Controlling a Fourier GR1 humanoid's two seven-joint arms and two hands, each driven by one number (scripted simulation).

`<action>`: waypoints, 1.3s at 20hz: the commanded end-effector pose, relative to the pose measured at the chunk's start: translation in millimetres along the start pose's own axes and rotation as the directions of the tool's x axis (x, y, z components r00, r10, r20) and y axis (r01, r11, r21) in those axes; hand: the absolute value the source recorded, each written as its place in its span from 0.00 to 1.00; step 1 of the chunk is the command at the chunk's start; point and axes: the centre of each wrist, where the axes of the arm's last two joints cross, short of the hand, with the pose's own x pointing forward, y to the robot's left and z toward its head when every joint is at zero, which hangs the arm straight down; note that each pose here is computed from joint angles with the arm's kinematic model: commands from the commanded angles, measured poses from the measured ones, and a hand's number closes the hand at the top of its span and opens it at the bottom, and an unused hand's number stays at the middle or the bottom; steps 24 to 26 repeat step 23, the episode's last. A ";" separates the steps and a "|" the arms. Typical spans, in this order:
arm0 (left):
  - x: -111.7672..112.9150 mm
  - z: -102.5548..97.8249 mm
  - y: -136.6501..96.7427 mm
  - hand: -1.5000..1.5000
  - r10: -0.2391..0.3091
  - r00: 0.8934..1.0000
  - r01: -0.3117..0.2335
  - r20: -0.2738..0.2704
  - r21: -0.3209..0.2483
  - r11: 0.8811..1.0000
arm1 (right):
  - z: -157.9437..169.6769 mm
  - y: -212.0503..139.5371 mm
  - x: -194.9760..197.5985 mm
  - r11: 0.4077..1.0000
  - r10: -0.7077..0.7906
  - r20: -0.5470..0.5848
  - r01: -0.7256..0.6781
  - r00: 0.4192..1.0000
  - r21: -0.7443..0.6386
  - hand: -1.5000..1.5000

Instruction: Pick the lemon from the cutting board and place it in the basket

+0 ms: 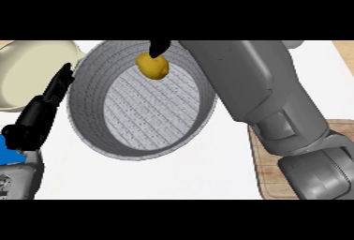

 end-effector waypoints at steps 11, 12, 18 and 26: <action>-8.6 -0.3 -3.9 0.50 -0.001 1.000 0.001 0.014 0.003 1.000 | 3.4 -8.3 -20.3 0.818 -0.525 0.107 0.535 0.844 -0.211 0.00; -6.8 -3.1 -0.5 0.50 0.001 1.000 -0.001 -0.002 -0.005 1.000 | 4.5 -10.6 -22.5 0.777 -0.574 0.096 0.577 0.814 -0.252 0.00; -0.7 2.5 8.5 0.50 -0.005 1.000 0.005 0.026 -0.015 1.000 | 31.0 -33.4 -77.6 0.598 -0.701 0.090 0.653 0.707 -0.465 0.00; 10.5 -1.9 -4.1 0.50 0.009 1.000 -0.009 0.023 -0.002 1.000 | 84.9 -50.9 -161.1 0.492 -0.742 0.114 0.652 0.661 -0.577 0.00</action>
